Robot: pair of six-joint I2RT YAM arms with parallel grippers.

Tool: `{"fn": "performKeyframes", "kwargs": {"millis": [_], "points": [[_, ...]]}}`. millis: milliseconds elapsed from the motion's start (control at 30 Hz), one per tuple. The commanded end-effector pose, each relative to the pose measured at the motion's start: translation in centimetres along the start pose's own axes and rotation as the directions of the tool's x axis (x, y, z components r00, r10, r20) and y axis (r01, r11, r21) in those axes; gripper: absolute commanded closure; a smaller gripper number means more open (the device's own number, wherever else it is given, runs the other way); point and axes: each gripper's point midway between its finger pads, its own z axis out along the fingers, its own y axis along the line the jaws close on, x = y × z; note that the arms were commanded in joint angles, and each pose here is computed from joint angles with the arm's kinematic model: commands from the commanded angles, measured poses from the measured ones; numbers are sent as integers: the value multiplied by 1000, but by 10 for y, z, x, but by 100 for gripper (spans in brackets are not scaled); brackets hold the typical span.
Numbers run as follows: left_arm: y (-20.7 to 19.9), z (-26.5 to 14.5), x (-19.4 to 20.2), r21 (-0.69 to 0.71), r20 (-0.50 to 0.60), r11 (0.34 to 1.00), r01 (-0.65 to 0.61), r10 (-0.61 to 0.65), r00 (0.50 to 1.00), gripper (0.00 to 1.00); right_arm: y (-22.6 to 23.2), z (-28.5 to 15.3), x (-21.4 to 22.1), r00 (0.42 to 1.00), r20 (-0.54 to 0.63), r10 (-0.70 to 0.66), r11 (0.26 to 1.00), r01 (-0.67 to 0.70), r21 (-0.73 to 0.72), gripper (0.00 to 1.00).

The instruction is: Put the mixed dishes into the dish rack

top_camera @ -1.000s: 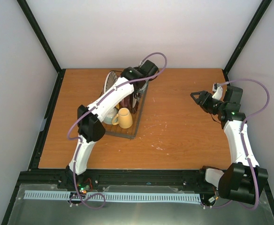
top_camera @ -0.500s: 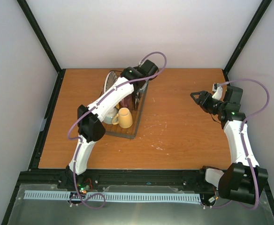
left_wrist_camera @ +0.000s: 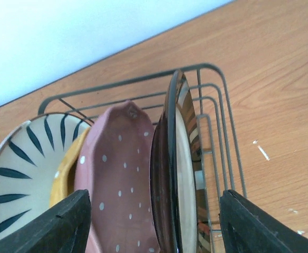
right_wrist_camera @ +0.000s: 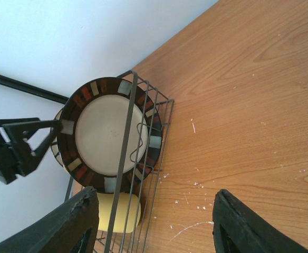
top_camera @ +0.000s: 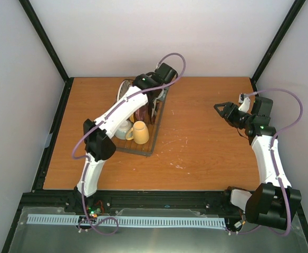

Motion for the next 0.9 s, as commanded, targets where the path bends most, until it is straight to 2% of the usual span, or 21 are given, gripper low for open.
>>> {"fn": "performKeyframes", "kwargs": {"millis": [0,167,200,300,467,633,733,833,867], "points": [[21,-64,-46,84,179,991,100,-114,977,32,6,-4,-6,1000,16,-26,1000,26,-7,41],[41,-134,-76,250,331,947,200,-278,902,22,7,-7,-9,999,38,-33,999,32,7,41],[53,-162,-82,301,386,930,213,-323,864,20,8,-9,-11,998,50,-41,999,40,13,41],[77,-222,-86,423,520,882,206,-423,742,1,9,-14,-14,995,65,-73,997,71,39,40],[127,-302,-69,496,681,850,176,-507,528,0,4,-20,-13,990,53,-134,986,128,102,40],[166,-329,-38,420,783,884,206,-468,410,0,0,-21,-10,988,58,-141,984,134,115,39],[178,-322,-12,354,820,904,242,-424,384,0,-1,-22,-10,987,75,-144,984,135,118,39],[175,-307,12,314,830,921,232,-385,404,0,-5,-25,-11,984,94,-148,980,134,145,39],[169,-294,22,302,823,927,221,-371,430,0,-6,-26,-10,984,100,-150,979,133,153,39]]}}
